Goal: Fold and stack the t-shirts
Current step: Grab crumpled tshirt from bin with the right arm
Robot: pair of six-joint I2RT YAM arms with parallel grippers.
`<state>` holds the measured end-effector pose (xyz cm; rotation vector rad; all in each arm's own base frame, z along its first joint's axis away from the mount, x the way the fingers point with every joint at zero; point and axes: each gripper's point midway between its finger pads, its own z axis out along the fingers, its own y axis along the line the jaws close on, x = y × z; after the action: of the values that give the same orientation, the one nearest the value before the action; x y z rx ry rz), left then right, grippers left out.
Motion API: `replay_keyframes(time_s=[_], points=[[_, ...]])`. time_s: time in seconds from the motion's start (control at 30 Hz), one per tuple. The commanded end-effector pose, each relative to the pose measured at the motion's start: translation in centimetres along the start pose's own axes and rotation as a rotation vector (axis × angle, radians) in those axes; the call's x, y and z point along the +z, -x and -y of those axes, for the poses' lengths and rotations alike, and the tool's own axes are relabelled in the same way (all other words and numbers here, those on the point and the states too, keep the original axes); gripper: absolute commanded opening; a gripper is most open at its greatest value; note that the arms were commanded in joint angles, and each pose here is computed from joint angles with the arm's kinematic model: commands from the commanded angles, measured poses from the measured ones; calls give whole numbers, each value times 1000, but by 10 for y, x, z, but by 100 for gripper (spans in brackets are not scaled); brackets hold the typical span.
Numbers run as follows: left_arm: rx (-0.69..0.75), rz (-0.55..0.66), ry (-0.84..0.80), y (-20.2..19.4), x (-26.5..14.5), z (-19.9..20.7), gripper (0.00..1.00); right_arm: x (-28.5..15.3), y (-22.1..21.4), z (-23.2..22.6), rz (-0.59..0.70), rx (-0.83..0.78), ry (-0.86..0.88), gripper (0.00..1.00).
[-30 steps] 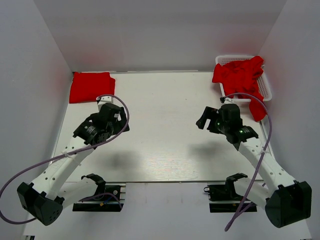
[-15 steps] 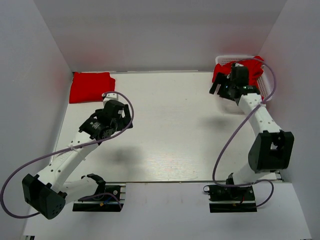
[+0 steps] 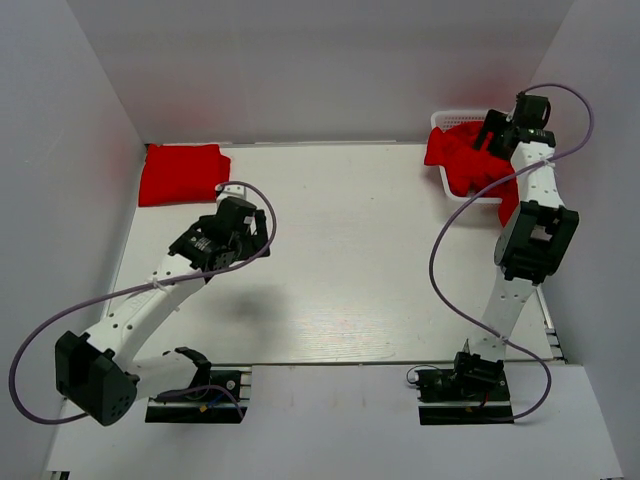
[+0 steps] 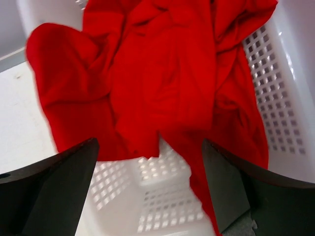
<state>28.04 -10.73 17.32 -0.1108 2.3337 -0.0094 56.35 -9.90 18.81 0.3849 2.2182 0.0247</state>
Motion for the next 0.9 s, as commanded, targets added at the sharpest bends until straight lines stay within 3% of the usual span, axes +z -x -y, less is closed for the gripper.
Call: replay_keyframes(time_s=[0.0,0.33,0.5,0.63,0.7,0.83,0.87], points=[[-6,31,-29,15,-1,8,100,19,43,12,161,-45,0,90],[26,-35,15,9,22,14,100,96,46,42,248,-51,-9,87],[43,-64,40,8,32,16,100,110,41,46,250,-41,-11,83],[32,-43,29,13,29,18,100,111,42,41,271,-30,35,61],[37,-29,32,14,29,16,100,113,40,37,267,-27,52,42],[29,-13,24,18,27,17,100,109,42,34,271,-15,67,17],[29,-13,24,18,27,17,100,106,47,33,283,-13,67,0]])
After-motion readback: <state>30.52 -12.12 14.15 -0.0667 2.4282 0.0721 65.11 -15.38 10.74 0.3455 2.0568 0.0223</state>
